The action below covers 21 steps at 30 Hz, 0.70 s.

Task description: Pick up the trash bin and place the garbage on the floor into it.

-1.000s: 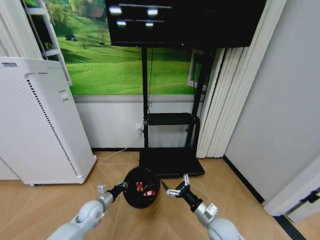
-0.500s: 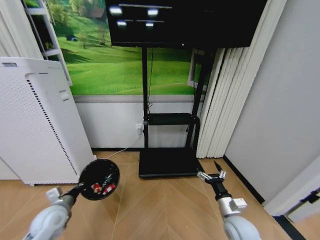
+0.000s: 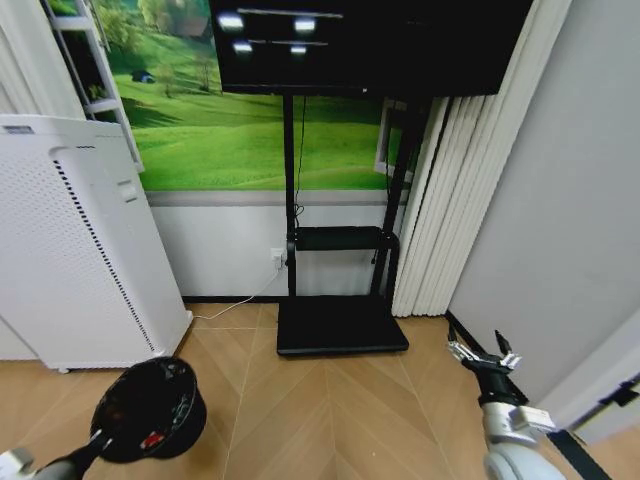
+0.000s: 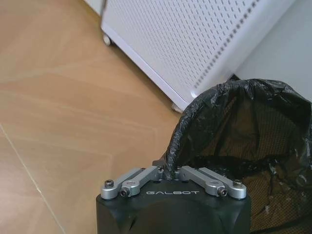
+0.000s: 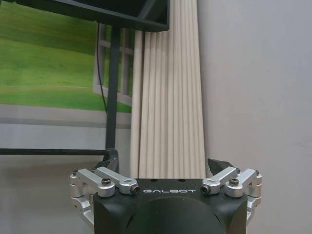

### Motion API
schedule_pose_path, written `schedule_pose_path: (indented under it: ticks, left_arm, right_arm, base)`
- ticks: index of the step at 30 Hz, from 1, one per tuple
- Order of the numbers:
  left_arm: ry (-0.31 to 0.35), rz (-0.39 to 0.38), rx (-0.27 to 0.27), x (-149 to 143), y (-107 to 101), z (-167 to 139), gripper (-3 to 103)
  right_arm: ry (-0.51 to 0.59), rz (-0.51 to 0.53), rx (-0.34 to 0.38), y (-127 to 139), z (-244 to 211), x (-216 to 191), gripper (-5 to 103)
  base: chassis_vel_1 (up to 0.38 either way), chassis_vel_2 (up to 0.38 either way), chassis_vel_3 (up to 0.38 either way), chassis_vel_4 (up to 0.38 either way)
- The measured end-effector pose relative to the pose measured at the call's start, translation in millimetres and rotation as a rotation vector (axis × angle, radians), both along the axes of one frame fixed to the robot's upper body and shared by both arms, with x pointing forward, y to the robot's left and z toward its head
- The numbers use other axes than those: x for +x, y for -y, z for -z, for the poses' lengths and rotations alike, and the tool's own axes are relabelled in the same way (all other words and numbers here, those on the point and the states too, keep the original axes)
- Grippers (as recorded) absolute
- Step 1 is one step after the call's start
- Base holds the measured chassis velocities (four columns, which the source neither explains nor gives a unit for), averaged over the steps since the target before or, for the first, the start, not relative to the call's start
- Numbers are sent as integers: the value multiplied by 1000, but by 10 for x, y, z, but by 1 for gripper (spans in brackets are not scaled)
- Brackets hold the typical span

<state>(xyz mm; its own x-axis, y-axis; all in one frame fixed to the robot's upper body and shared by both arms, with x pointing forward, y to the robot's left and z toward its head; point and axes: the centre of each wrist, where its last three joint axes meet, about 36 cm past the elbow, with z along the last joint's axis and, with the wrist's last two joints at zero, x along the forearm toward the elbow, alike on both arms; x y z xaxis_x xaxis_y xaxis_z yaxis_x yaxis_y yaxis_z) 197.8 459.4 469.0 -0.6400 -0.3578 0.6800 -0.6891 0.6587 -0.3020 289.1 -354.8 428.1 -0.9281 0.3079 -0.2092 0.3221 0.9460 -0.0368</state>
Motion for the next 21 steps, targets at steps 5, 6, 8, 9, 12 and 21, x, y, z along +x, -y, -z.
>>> schedule_pose_path:
  ticks: [5,6,8,9,12,21]
  left_arm:
    - [-6,-63,42,-310,-225,67,2]
    - [-6,-63,42,-310,-225,67,2]
    - [-5,-100,24,-410,-250,96,2]
    - [-5,-100,24,-410,-250,96,2]
    - [-6,-122,5,-472,-226,123,2]
    - [-27,-165,-20,-605,-126,176,2]
  right_arm:
    - [-2,31,14,9,56,15,100]
    - [-2,31,14,9,56,15,100]
    - [-18,35,13,3,127,27,100]
    - [-18,35,13,3,127,27,100]
    - [-22,26,17,-19,153,67,100]
    - [-8,1,49,-118,164,259,100]
  base:
    - [0,0,0,0]
    - [0,0,0,0]
    - [0,0,0,0]
    - [0,0,0,0]
    - [0,0,0,0]
    - [9,5,-6,-14]
